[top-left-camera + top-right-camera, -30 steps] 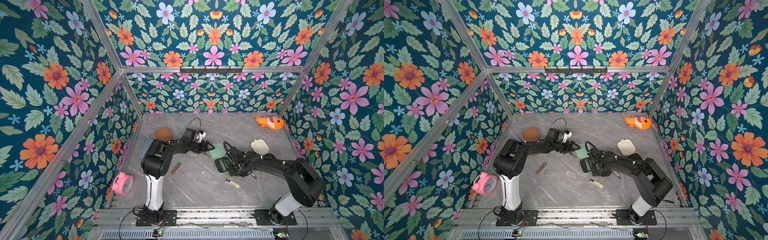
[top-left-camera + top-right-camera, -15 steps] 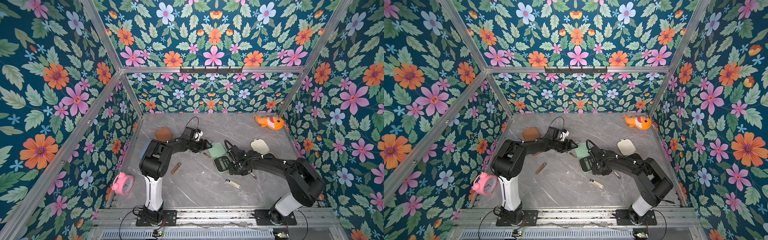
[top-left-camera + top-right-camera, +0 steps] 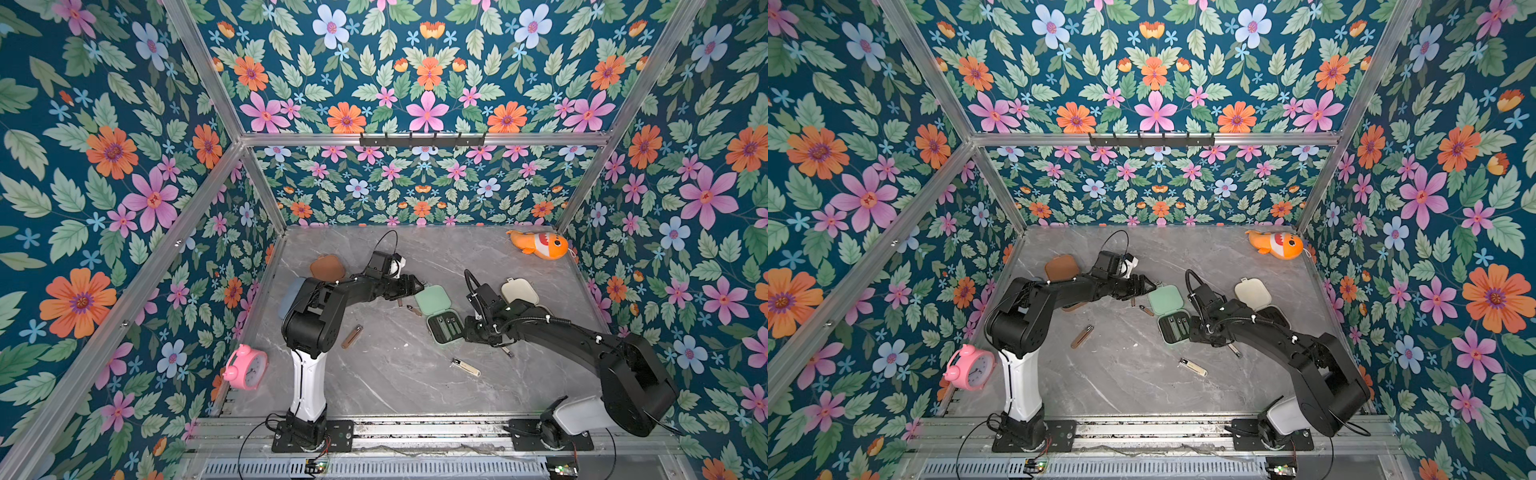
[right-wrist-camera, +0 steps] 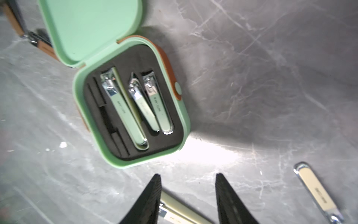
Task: Organize nail clipper sets
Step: Adjust the storage box at the center of the board.
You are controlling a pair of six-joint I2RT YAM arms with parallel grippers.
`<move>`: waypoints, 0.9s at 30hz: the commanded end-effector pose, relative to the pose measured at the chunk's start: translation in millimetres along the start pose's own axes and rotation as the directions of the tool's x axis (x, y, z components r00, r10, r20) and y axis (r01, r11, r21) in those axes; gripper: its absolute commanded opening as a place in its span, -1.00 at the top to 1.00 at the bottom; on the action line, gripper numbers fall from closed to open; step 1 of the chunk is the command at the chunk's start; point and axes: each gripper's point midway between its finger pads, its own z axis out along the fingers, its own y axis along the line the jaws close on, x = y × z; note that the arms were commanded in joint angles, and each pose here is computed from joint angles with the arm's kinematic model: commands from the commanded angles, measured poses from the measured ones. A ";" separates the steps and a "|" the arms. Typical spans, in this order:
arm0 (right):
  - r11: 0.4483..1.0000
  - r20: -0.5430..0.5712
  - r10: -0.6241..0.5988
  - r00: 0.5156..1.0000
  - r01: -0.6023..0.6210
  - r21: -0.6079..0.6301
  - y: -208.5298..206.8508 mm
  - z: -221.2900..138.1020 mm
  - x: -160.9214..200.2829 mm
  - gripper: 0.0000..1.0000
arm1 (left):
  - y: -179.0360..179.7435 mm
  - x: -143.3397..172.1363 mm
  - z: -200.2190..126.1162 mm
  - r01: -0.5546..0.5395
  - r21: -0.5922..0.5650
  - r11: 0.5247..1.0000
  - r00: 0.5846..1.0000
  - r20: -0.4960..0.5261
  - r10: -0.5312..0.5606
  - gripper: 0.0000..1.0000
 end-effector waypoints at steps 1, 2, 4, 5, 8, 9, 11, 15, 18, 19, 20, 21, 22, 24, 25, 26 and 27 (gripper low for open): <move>1.000 -0.006 0.021 1.000 -0.021 -0.008 4.7 -1.7 -2.3 0.18 | 2.5 5.3 -9.7 0.026 -0.032 0.999 1.000 0.004 -0.026 -0.53; 1.000 -0.007 0.019 1.000 -0.019 -0.001 5.0 -0.4 -4.0 0.22 | 0.6 5.5 -13.8 0.027 -0.031 0.999 1.000 0.013 -0.026 -0.53; 1.000 -0.012 0.016 1.000 -0.016 0.007 5.7 2.5 -7.3 0.30 | -2.6 7.0 -20.5 0.029 -0.028 0.999 0.999 0.027 -0.028 -0.52; 1.000 -0.014 0.015 1.000 -0.015 0.010 6.2 4.4 -9.5 0.33 | -4.6 8.5 -24.6 0.030 -0.025 0.999 0.999 0.033 -0.029 -0.53; 1.000 -0.027 0.015 1.000 -0.014 0.024 4.8 11.4 -12.7 0.41 | -8.9 12.3 -36.7 0.034 -0.023 0.999 0.998 0.055 -0.032 -0.52; 0.999 -0.035 0.016 0.999 -0.015 0.029 3.8 14.5 -12.6 0.43 | -9.9 13.8 -40.3 0.035 -0.021 0.999 0.998 0.061 -0.034 -0.52; 0.999 -0.046 0.020 0.999 -0.018 0.042 1.1 19.3 -13.0 0.45 | -11.6 17.2 -46.1 0.037 -0.018 0.999 0.997 0.068 -0.036 -0.51; 0.998 -0.061 0.020 0.998 -0.017 0.060 -3.1 27.8 -12.0 0.49 | -13.5 21.0 -54.2 0.039 -0.018 0.999 0.996 0.080 -0.037 -0.51; 0.997 -0.077 0.017 0.997 -0.011 0.073 -6.9 33.2 -8.5 0.52 | -15.1 21.6 -56.2 0.038 -0.016 0.999 0.996 0.081 -0.037 -0.51; 0.997 -0.078 0.015 0.997 -0.009 0.076 -7.8 33.9 -8.1 0.53 | -15.3 21.5 -56.0 0.039 -0.016 0.999 0.996 0.080 -0.037 -0.51; 0.997 -0.082 0.013 0.997 -0.006 0.082 -9.8 34.8 -6.6 0.53 | -15.6 21.5 -55.5 0.039 -0.015 0.999 0.996 0.078 -0.038 -0.51; 0.996 -0.081 0.011 0.997 -0.004 0.086 -11.2 34.8 -6.3 0.54 | -15.9 21.3 -54.8 0.041 -0.013 0.999 0.996 0.076 -0.040 -0.50; 0.996 -0.083 0.011 0.996 -0.003 0.089 -12.7 34.7 -5.3 0.55 | -15.9 20.3 -54.3 0.042 -0.013 0.999 0.996 0.077 -0.041 -0.50; 0.995 -0.083 0.008 0.997 0.000 0.097 -16.7 33.4 -3.4 0.56 | -16.8 18.7 -52.3 0.044 -0.010 0.999 0.996 0.076 -0.043 -0.50; 0.995 -0.083 0.007 0.996 0.002 0.099 -18.2 32.9 -2.4 0.56 | -16.6 17.7 -51.4 0.045 -0.011 0.999 0.996 0.076 -0.044 -0.50; 0.995 -0.085 0.007 0.996 0.001 0.103 -20.8 32.1 -1.2 0.56 | -17.1 16.3 -50.1 0.046 -0.011 0.999 0.996 0.076 -0.045 -0.50; 0.994 -0.087 0.005 0.996 0.004 0.108 -23.4 31.8 0.6 0.57 | -18.7 15.2 -48.0 0.044 -0.007 0.999 0.996 0.072 -0.043 -0.50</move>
